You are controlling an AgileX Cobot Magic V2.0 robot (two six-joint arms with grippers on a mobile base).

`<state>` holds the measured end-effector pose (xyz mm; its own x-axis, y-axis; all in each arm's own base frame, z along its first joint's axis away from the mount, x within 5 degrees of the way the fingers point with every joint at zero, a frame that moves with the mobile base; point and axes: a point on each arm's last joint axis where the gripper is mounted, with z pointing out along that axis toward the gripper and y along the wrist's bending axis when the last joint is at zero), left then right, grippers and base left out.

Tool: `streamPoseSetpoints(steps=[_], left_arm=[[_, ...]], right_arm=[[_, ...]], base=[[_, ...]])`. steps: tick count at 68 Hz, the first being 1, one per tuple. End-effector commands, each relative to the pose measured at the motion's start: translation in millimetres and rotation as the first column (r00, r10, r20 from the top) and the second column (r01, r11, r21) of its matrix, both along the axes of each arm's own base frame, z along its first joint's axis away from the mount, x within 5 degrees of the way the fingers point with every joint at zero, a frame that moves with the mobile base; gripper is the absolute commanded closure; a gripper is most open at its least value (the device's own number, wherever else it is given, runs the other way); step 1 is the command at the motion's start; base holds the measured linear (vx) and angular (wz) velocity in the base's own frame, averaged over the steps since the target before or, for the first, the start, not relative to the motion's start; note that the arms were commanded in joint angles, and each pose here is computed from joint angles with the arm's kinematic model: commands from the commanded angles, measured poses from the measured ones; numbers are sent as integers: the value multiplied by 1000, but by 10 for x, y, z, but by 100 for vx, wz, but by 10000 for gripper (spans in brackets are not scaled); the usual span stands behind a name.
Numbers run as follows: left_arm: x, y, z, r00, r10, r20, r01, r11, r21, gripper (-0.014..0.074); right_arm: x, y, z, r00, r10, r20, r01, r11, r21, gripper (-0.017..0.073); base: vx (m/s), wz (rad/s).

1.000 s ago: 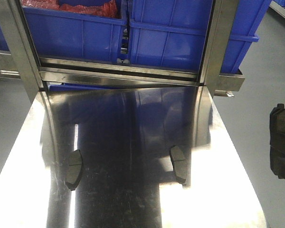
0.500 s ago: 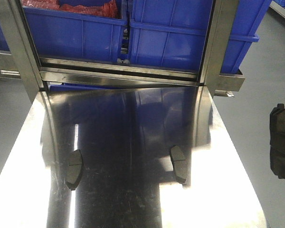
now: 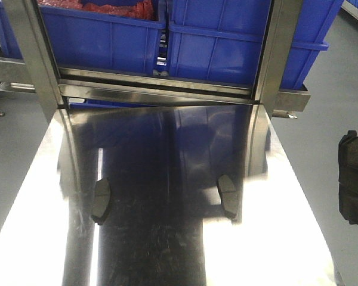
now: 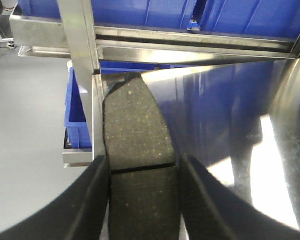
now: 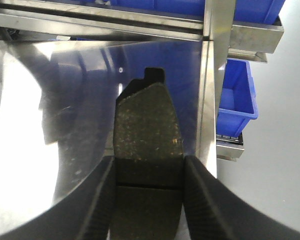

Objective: Move and align brake pads A on conveyor
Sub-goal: 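Lift the brake pad off the table with the right gripper, then drive the base away from the table holding both brake pads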

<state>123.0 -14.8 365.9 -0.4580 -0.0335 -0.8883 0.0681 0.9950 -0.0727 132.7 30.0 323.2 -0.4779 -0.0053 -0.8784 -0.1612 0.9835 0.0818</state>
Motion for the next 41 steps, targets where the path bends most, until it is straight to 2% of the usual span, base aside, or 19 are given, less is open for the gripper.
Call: streamPoseSetpoints(steps=[1,24,41], left_arm=[[16,-8,154,994,-3,109,5,1000,-17,563],[16,-8,154,994,-3,109,5,1000,-17,563],[13,-7,156,994,-3,110,5,1000,-17,563]], right_arm=[[24,1,182,992,1,124,-3,1000,19,468],[24,1,182,992,1,123,-3,1000,20,468],[23,2,182,992,1,122,-3,1000,21,468]], base=[[-17,9],[-19,11],[-13,32]])
